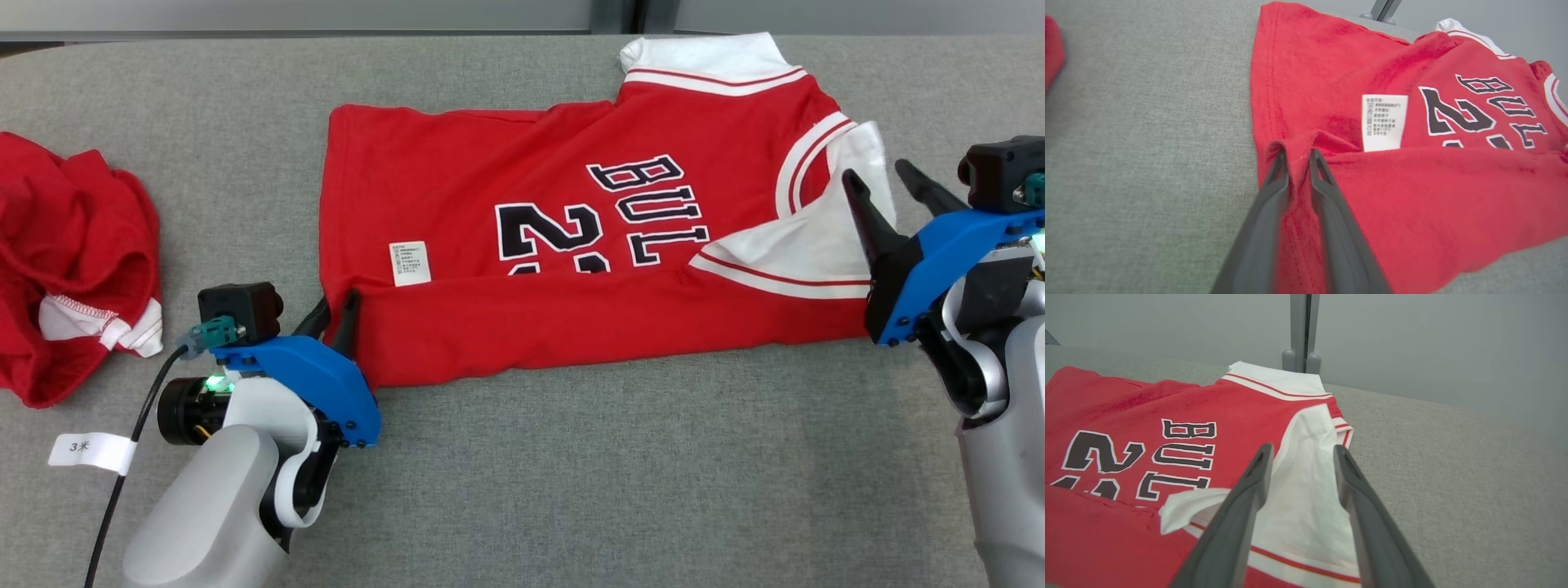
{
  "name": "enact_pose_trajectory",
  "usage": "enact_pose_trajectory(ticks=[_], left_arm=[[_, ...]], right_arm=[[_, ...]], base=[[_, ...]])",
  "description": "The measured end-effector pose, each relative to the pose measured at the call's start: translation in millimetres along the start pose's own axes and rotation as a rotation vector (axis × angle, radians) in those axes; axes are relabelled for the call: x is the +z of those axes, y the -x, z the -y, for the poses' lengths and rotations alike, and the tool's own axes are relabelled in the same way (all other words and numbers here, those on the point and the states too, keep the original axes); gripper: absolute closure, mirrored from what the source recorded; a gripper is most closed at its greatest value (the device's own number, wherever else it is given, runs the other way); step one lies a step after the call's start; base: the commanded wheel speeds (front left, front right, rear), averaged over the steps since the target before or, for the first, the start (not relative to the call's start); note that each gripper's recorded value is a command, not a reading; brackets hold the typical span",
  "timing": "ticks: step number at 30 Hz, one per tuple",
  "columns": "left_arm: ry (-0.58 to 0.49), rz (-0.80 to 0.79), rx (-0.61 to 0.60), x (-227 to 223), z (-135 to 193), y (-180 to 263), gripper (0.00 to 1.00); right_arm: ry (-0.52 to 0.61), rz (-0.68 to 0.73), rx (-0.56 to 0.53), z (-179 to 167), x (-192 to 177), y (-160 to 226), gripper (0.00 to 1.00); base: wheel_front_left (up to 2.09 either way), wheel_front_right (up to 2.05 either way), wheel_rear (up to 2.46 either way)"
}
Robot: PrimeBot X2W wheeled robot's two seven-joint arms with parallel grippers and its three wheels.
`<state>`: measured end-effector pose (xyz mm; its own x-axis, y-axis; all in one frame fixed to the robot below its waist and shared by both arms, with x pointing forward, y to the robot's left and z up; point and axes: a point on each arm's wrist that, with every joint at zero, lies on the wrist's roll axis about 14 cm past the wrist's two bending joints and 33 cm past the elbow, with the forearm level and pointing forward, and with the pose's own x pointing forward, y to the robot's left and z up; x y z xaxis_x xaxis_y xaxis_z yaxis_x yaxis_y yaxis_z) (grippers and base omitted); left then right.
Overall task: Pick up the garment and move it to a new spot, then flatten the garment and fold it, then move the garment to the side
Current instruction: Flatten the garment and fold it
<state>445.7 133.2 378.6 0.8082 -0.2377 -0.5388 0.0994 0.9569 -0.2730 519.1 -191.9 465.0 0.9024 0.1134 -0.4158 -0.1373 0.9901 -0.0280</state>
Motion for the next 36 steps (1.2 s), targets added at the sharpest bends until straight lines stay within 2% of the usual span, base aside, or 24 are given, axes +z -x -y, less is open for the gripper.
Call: enact_pose_trajectory(ticks=[4,8,20,26,33,34,35,36], left_arm=[[-0.007,0.022,0.007,1.5,-2.3,2.6,0.0],[-0.005,0.055,0.028,0.9,-6.2,13.5,0.0],[0.027,0.038,0.043,-29.9,8.1,41.8,0.0],[0.028,-0.008,0.103,-45.9,-4.3,34.7,0.0],[0.042,-0.042,0.107,-51.6,-3.3,20.9,0.0],[0.045,-0.045,0.106,-51.9,-2.5,19.4,0.55],[0.049,-0.051,0.105,-53.3,-1.7,17.7,1.0],[0.058,-0.061,0.101,-54.8,-1.0,16.1,1.0]], right_arm=[[-0.003,0.086,0.005,-3.5,17.8,-1.6,0.0],[-0.017,0.106,-0.005,0.1,23.1,6.4,0.0],[-0.162,-0.027,-0.107,24.2,-43.3,50.3,0.0],[-0.204,-0.057,-0.136,25.8,-62.9,48.0,0.0],[-0.218,-0.08,-0.144,21.4,-75.7,33.5,0.0],[-0.223,-0.091,-0.149,21.8,-79.4,32.0,0.0],[-0.226,-0.1,-0.158,23.6,-83.0,30.9,0.0],[-0.227,-0.11,-0.165,25.3,-86.3,30.1,0.0]], base=[[0.0,0.0,0.0],[0.0,0.0,0.0],[0.0,0.0,0.0],[0.0,0.0,0.0],[0.0,0.0,0.0],[0.0,0.0,0.0],[0.0,0.0,0.0],[0.0,0.0,0.0]])
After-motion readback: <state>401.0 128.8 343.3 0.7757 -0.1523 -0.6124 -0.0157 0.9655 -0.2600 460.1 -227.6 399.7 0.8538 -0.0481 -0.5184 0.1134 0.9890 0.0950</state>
